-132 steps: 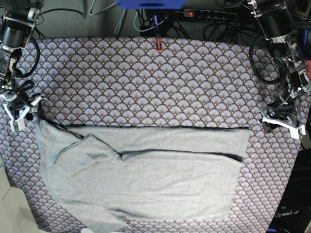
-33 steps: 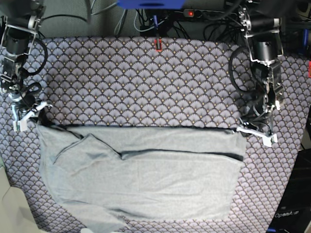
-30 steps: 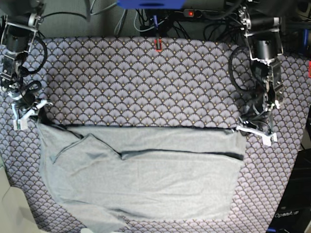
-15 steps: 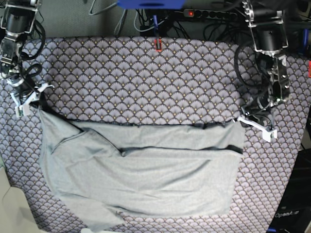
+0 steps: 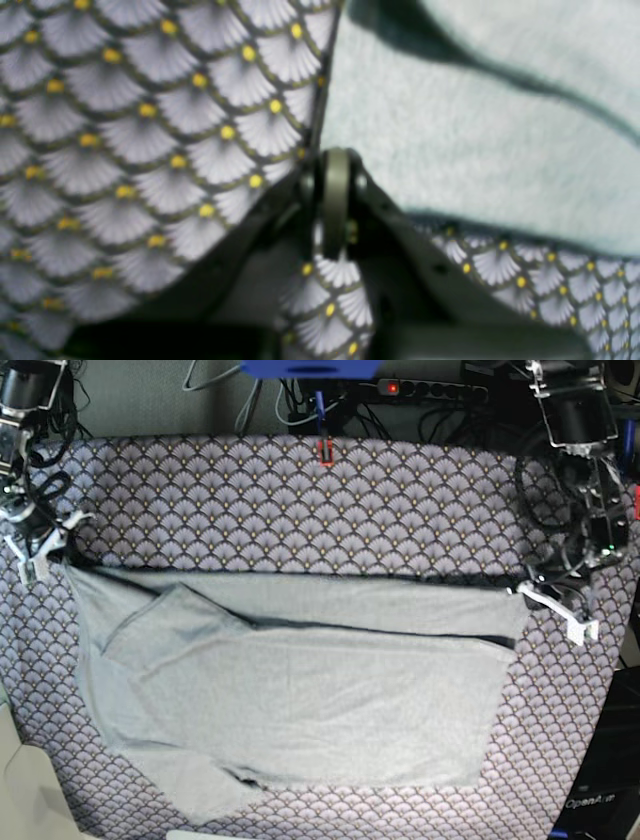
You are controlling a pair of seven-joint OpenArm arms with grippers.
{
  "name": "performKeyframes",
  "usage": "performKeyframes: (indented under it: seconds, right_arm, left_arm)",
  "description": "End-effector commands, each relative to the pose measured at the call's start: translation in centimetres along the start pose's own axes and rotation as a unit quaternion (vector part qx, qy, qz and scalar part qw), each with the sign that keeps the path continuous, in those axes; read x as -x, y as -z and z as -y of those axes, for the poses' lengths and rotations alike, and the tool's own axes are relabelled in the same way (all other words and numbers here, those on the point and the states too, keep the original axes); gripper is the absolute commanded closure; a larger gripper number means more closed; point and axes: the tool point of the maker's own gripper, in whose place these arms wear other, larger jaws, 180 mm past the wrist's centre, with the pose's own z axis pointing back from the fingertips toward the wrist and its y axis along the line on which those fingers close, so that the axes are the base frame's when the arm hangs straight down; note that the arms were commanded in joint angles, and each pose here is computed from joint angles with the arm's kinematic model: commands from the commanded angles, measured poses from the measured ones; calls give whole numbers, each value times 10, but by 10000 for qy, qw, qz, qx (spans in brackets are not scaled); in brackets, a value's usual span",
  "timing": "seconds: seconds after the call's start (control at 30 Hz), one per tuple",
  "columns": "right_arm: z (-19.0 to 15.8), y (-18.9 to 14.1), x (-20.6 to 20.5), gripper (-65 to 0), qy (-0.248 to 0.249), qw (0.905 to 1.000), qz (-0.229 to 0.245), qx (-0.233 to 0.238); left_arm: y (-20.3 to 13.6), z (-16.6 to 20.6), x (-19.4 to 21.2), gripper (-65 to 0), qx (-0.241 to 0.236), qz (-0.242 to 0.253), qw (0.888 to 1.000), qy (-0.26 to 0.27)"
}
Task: Fold the T-shirt properly
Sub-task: 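Pull the folded edge toward the robot base with both grippers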
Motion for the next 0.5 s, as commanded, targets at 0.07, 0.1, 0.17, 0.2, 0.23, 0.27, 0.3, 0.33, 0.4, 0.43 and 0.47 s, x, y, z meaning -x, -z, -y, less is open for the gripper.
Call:
performKeyframes:
  seconds: [0.07,0.1,0.17,0.2,0.23,0.27,0.3,0.33,0.4,0.43,0.47]
  right_arm:
    - [6,-15,-11,0,-293,9995,132,56]
    - [3,-19,-10,0,-368,9992,128,35]
    - [-6,-28,-4,0,-502,9987,74,-35]
    - [-10,-31,-1,0,-531,9986,53,-67]
    - [-12,-34,1,0,-571,9983,30,-91]
    - [-16,-37,5,0,-605,9981,-7,-123]
    - [-18,-40,7,0,-634,9979,-34,-147]
    - [-21,-44,12,0,-660,9976,-90,-177]
    - [-26,-51,25,0,-688,9971,-231,-234]
    - [-28,-54,31,0,-695,9967,-311,-263]
    - [-29,-57,36,0,-692,9966,-356,-282]
  left_arm:
    - [-19,-12,-21,0,-9,176,9995,264]
    - [-22,-14,-20,0,3,117,9994,313]
    - [-28,-18,-22,0,-9,97,9992,390]
    - [-29,-20,-19,0,-15,49,9992,397]
    - [-29,-23,-14,0,-38,1,9993,380]
    - [-31,-26,-9,0,-73,-28,9993,364]
    - [-31,-28,-7,0,-90,-53,9993,363]
    - [-33,-32,-4,0,-134,-99,9991,394]
    - [-35,-39,4,0,-199,-205,9985,461]
    - [-36,-41,9,0,-224,-249,9984,455]
    - [-37,-43,15,0,-242,-308,9982,460]
